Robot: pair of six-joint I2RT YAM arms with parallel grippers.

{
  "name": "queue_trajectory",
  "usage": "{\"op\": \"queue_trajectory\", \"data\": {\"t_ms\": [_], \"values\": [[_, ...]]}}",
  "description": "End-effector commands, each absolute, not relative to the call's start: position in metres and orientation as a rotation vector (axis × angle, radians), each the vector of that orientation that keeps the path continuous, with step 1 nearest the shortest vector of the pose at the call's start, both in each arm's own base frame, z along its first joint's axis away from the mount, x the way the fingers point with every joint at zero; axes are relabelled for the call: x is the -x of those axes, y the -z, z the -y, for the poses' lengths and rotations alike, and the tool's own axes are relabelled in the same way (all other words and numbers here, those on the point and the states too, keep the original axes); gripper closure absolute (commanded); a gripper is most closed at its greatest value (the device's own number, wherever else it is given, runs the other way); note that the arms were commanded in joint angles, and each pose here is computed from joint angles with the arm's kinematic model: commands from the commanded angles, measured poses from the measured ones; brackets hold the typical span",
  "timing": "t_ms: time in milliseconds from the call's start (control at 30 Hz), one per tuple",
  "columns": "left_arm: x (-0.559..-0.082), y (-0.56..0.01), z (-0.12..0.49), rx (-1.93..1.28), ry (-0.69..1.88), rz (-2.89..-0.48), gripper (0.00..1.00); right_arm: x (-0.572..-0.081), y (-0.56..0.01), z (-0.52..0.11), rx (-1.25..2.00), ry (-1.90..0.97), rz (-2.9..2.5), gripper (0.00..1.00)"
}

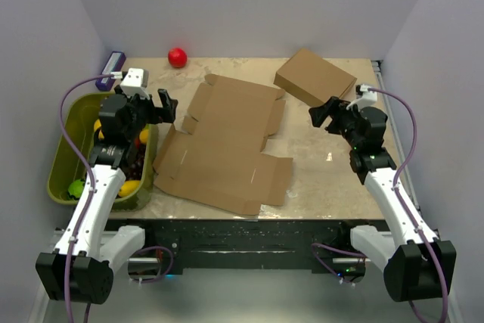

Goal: Fold the paper box

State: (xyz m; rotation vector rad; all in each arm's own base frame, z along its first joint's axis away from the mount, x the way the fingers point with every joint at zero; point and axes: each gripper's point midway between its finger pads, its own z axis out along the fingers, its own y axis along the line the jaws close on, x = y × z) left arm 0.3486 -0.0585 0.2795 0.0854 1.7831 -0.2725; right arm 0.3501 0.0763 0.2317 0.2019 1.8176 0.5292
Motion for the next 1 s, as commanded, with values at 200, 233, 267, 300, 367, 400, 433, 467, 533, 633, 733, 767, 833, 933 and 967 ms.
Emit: {"op": "queue_trajectory", "data": {"t_ms": [200,233,267,300,367,400,433,467,533,633,733,767,833,933,967], "values": [[-0.344,-0.299,0.064,-0.143,0.28,-1.716,0.0,-0.345,-0.257,-0.088,-0.169,-0.602,-1.807,0.12],[-0.344,-0.299,0.064,-0.144,0.281,-1.719,0.0,-0.343,-0.252,-0.089,-0.172,-0.605,-1.832,0.12],[-0.345,-0.299,0.064,-0.144,0.281,-1.72,0.0,-0.342,-0.249,-0.089,-0.174,-0.61,-1.849,0.12],[-0.345,-0.299,0.065,-0.144,0.284,-1.722,0.0,-0.341,-0.247,-0.09,-0.173,-0.616,-1.856,0.12],[-0.346,-0.298,0.066,-0.148,0.292,-1.722,0.0,-0.339,-0.241,-0.092,-0.18,-0.629,-1.882,0.12],[-0.346,-0.298,0.066,-0.143,0.294,-1.723,0.0,-0.338,-0.24,-0.093,-0.182,-0.636,-1.889,0.12],[-0.347,-0.296,0.066,-0.137,0.298,-1.729,0.0,-0.336,-0.235,-0.093,-0.2,-0.643,-1.91,0.12],[-0.351,-0.29,0.066,-0.129,0.296,-1.754,0.0,-0.334,-0.228,-0.091,-0.228,-0.633,-1.931,0.12],[-0.356,-0.277,0.067,-0.121,0.303,-1.811,0.0,-0.329,-0.22,-0.094,-0.225,-0.647,-1.961,0.12],[-0.354,-0.282,0.086,-0.209,0.403,-1.802,0.01,-0.319,-0.204,-0.097,-0.243,-0.676,-2.007,0.13],[-0.356,-0.294,0.099,-0.241,0.437,-1.768,0.01,-0.307,-0.182,-0.106,-0.256,-0.726,-2.068,0.14],[-0.359,-0.3,0.101,-0.248,0.429,-1.771,0.02,-0.301,-0.17,-0.109,-0.269,-0.737,-2.103,0.14],[-0.365,-0.293,0.114,-0.279,0.404,-1.811,0.01,-0.295,-0.157,-0.121,-0.285,-0.78,-2.145,0.14],[-0.378,-0.307,0.143,-0.363,0.456,-1.846,0.02,-0.284,-0.128,-0.14,-0.296,-0.835,-2.23,0.15],[-0.38,-0.307,0.151,-0.387,0.492,-1.852,0.03,-0.279,-0.123,-0.149,-0.275,-0.848,-2.256,0.15]]}}
